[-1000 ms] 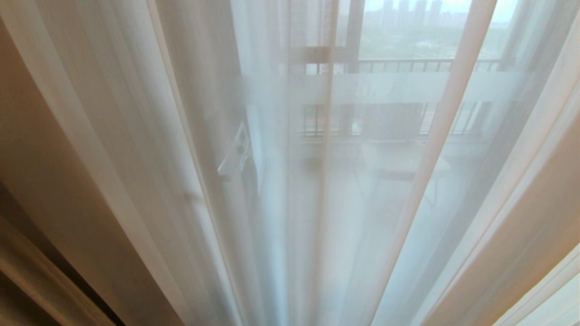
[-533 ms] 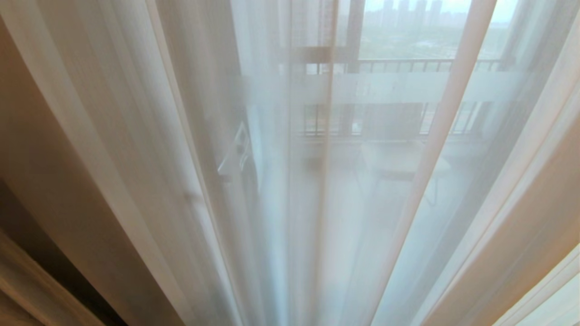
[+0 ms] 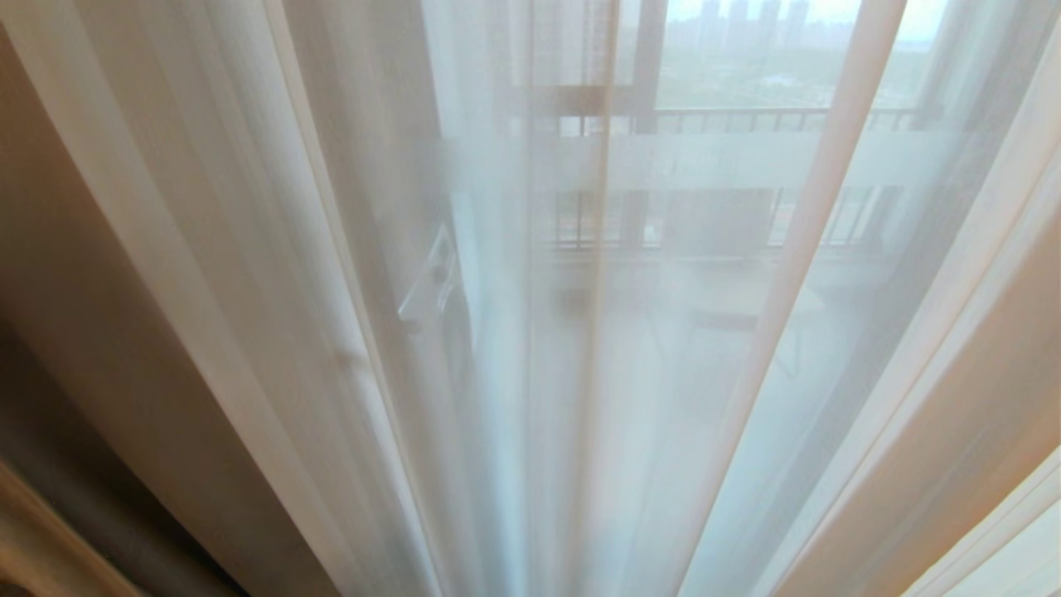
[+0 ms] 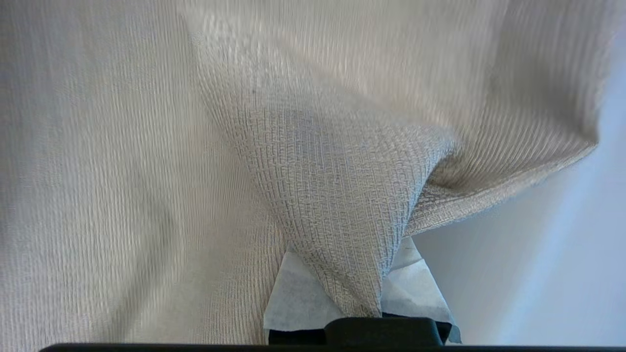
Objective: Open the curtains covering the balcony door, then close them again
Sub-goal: Close the outer curtains on both sides
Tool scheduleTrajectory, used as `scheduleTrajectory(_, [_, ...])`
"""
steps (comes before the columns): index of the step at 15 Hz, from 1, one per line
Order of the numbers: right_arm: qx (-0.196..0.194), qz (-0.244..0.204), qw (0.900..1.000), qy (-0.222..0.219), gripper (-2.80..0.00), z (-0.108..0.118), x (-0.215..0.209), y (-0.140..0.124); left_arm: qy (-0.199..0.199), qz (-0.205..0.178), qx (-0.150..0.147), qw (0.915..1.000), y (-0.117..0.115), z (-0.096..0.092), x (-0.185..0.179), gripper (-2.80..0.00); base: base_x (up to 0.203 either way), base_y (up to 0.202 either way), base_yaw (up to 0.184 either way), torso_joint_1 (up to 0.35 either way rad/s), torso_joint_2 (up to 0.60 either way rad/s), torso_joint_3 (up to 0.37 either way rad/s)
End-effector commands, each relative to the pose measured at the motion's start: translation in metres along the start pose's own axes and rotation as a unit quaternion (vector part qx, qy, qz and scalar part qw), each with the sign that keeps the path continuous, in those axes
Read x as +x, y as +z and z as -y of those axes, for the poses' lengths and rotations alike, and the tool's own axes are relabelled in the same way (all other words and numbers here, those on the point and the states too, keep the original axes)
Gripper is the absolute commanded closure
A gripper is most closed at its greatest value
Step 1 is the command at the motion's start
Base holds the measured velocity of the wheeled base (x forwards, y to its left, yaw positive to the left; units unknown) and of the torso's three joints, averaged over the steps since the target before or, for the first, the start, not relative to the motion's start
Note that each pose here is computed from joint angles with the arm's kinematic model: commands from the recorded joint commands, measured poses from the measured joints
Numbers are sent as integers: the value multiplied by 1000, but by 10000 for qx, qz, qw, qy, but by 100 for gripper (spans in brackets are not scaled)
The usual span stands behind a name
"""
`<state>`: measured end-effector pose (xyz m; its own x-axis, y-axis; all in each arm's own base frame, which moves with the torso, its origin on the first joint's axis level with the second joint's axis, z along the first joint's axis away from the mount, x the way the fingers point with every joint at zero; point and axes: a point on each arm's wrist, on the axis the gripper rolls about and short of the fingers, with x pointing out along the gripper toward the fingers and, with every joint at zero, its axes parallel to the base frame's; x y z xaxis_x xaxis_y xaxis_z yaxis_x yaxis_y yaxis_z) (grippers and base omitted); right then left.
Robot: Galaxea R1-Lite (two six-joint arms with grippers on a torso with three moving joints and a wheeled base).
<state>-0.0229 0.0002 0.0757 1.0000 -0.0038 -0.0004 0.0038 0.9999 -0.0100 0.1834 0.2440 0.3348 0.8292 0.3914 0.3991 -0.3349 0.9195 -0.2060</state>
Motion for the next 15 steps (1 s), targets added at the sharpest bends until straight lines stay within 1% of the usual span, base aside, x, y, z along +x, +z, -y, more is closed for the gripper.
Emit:
scheduleTrajectory(1, [-4,-6,10000,4,0,0,0,0,-212,203,73,9995,18,22,-11,0,0,0,0,0,0,0])
scheduleTrajectory(5, [-3,-8,10000,0,0,0,0,0,-665,308,-10,9973,27,54,-14,0,0,0,0,0,0,0])
scheduleTrajectory(9, [-4,-6,10000,3,0,0,0,0,-1190,222,-253,9923,22,88,-20,0,0,0,0,0,0,0])
scheduleTrajectory(11, [-4,-6,10000,-4,0,0,0,0,-1508,183,-399,9876,19,106,-21,0,0,0,0,0,0,0])
scheduleTrajectory(15, [1,-12,10000,3,0,0,0,0,-2034,112,-643,9769,15,134,-22,0,0,0,0,0,0,0])
